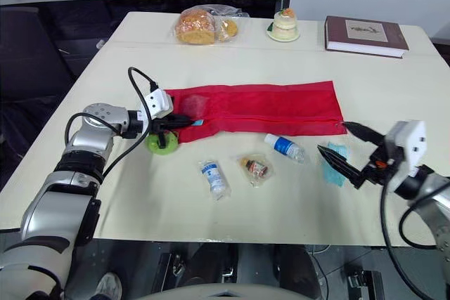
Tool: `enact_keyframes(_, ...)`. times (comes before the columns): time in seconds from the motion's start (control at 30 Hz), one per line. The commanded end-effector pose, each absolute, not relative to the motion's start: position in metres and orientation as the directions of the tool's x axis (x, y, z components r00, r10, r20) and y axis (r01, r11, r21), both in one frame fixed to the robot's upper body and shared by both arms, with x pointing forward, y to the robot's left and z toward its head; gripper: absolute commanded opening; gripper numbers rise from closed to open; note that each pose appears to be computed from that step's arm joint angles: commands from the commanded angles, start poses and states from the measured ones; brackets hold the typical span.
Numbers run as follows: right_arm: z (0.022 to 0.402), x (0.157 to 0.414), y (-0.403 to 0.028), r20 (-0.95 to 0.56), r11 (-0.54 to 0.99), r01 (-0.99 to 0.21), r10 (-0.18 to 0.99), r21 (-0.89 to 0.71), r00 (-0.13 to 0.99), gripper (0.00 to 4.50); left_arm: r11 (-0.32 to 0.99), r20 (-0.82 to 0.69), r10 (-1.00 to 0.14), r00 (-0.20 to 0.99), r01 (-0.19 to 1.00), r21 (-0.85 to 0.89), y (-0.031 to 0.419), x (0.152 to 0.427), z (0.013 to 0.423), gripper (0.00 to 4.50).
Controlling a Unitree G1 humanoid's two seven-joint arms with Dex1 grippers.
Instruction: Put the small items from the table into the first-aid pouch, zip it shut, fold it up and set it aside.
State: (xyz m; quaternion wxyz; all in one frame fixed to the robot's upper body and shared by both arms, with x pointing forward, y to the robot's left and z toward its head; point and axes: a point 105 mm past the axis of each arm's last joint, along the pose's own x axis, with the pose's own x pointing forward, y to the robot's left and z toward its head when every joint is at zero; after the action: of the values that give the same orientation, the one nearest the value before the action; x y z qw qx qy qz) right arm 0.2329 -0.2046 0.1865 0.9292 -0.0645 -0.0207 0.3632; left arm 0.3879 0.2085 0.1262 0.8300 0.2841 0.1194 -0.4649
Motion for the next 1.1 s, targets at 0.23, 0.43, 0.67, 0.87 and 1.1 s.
enact_keyframes(0.23,0.205,0.219,-0.194,0.016,0.678,-0.711,0.725,-0.186,0.688,4.5,0.536,-0.323,-0.621,0.714,0.688,0.489,0.214,0.417,0.162,2.81)
enact_keyframes(0.43,0.208,0.218,-0.194,0.011,0.677,-0.708,0.724,-0.199,0.69,4.5,0.449,-0.359,-0.681,0.638,0.752,0.483,0.196,0.415,0.169,4.47)
enact_keyframes(0.67,0.213,0.217,-0.186,0.012,0.657,-0.726,0.743,-0.201,0.669,4.5,0.212,-0.379,-0.842,0.383,0.882,0.421,0.139,0.394,0.175,4.47)
enact_keyframes(0.87,0.211,0.219,-0.181,-0.034,0.662,-0.731,0.737,-0.167,0.675,4.5,0.199,-0.39,-0.832,0.394,0.87,0.452,0.092,0.407,0.166,4.47)
enact_keyframes(1.1,0.22,0.222,-0.177,-0.03,0.673,-0.719,0.726,-0.175,0.687,4.5,0.259,-0.43,-0.743,0.513,0.813,0.522,0.075,0.43,0.152,4.47)
